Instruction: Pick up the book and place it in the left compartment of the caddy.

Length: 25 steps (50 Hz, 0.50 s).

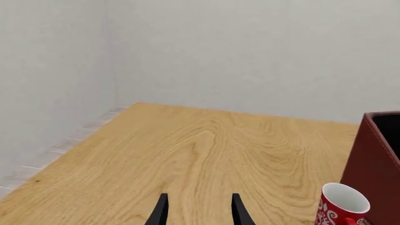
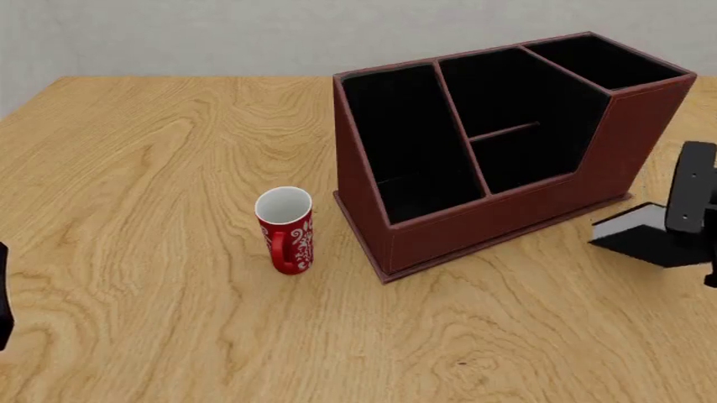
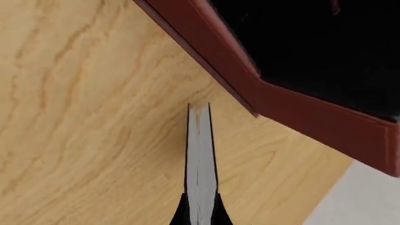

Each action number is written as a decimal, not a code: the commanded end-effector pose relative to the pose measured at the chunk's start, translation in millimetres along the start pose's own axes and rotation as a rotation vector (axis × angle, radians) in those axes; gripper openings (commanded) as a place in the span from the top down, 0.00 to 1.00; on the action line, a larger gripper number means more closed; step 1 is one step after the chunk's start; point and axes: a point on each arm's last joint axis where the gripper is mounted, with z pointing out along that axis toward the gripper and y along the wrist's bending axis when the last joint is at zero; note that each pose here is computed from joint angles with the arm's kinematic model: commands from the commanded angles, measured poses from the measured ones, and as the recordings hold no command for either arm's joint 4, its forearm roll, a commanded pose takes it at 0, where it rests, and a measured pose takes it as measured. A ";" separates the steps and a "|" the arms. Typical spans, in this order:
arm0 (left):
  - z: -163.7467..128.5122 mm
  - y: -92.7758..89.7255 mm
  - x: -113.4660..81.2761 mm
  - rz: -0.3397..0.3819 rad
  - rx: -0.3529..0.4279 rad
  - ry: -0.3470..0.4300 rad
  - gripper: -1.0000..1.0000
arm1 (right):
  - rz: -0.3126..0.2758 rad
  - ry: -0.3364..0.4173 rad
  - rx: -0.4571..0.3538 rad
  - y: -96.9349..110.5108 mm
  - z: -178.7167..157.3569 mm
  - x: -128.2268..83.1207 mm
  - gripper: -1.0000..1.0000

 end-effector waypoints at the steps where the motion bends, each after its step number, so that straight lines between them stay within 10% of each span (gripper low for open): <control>1: -0.5 -0.5 -3.8 -0.024 0.008 -0.007 0.00 | 0.057 -0.025 0.001 13.4 -25.9 -0.5 1.00; 25: -0.8 -4.0 -6.7 -0.063 0.073 -0.022 0.00 | 0.180 -0.046 0.058 22.0 -130.6 1.8 1.00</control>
